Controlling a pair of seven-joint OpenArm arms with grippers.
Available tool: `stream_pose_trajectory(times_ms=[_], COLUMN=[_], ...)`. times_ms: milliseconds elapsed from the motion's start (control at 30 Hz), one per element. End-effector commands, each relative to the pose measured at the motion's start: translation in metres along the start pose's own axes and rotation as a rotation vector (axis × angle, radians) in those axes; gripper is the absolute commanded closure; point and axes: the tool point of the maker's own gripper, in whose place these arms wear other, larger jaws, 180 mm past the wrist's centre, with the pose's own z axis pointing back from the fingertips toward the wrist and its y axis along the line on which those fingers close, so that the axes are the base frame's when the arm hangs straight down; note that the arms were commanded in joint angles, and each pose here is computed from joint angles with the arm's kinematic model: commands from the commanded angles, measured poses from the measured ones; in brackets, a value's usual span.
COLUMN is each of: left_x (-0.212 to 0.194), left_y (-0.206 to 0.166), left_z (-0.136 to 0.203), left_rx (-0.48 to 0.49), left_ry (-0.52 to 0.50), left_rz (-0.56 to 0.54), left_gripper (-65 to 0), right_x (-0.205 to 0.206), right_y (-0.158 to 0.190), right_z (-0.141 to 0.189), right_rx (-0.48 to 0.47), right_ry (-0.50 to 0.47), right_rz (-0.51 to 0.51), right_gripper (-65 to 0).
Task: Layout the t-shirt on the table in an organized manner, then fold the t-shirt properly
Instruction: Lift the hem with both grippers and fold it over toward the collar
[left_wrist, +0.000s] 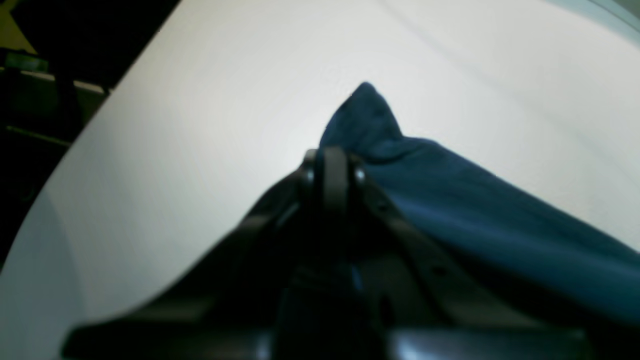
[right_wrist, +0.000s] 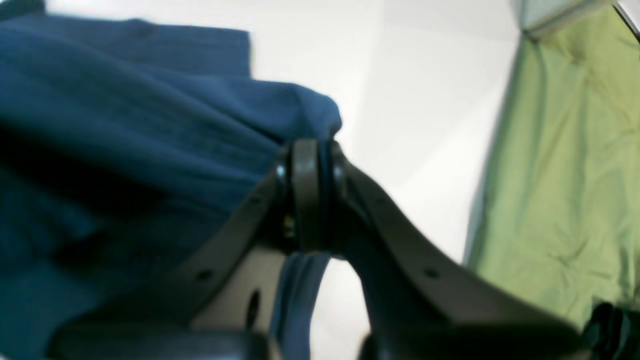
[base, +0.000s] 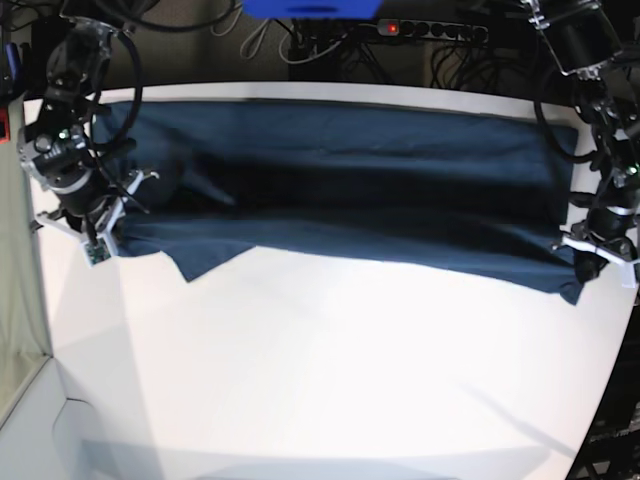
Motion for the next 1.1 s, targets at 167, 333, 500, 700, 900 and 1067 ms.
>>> stream_pose_trajectory(times_ms=[167,333,500,700,900,1067], left_x=[0.017,0.0,-0.02,-0.043,-0.054,-0.065], left_y=[0.001,-0.002,0.002,0.015,0.036,0.038], left_z=[0.01,0.019,0.029,0.044,0.055,0.06], left_rx=[-0.002,-0.005,0.001,0.032,0.1,0.104], left_ry=[-0.048,-0.018,0.028,0.079,0.089,0.117], left_rz=[-0.038,-0.045,-0.058,-0.058,-0.004,-0.005], left_gripper=[-0.2,-0.2,-0.2,-0.2,-0.2,-0.2], right_x=[-0.012,-0.031,-0.039,-0.046,-0.048,-0.049], right_y=[0.0,0.01,0.014,0.017,0.019,0.02], right_z=[0.008,0.012,0.014,0.016,0.015,0.015], right_rx=[-0.015,0.01,0.019,0.027,0.032,0.036], right_ry=[0.01,0.047,0.067,0.085,0.091,0.095], right_rz=[-0.016,-0.02,-0.019,-0.019,-0.021,-0.023], right_gripper=[0.0,0.0,0.0,0.0,0.0,0.0])
